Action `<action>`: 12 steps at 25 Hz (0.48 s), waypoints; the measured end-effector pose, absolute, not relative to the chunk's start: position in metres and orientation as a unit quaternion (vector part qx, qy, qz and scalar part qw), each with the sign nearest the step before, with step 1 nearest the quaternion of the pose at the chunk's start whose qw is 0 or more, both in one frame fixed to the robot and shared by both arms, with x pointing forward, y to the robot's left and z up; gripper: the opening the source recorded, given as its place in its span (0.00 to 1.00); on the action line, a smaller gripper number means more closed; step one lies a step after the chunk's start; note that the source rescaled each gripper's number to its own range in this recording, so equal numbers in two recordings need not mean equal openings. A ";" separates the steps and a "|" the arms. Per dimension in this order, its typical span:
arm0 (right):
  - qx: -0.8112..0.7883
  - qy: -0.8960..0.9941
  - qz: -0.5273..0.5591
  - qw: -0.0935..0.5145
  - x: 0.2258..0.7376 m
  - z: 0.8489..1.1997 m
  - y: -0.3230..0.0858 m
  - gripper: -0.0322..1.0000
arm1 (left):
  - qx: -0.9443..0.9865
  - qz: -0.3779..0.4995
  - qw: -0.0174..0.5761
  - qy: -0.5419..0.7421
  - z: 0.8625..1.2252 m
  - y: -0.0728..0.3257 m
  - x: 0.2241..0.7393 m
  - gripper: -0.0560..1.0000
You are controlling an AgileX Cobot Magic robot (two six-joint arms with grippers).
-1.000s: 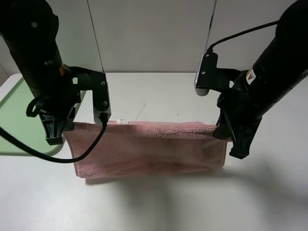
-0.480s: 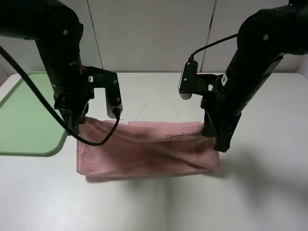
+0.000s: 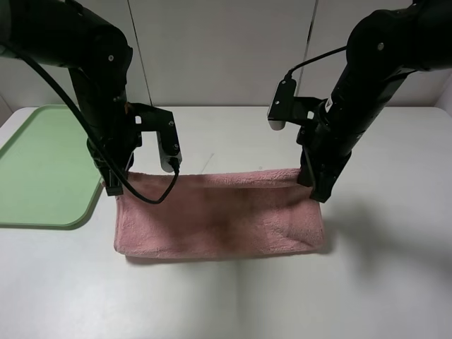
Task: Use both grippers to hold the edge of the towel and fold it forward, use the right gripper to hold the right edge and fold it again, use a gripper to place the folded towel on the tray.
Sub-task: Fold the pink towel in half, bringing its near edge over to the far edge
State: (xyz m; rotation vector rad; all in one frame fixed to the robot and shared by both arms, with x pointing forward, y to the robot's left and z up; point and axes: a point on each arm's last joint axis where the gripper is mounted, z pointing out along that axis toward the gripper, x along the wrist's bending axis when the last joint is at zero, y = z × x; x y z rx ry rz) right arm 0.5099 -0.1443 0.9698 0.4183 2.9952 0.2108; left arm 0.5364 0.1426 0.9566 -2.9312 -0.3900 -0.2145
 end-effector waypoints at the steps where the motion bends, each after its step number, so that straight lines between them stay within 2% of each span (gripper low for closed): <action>1: 0.141 0.986 0.071 0.054 0.511 0.970 -0.147 0.03 | -0.985 -0.074 0.086 -0.132 0.957 0.142 0.537 0.05; 12: 0.145 0.982 0.093 0.076 0.519 0.971 -0.149 0.03 | -0.985 -0.080 0.078 -0.134 0.957 0.143 0.539 0.05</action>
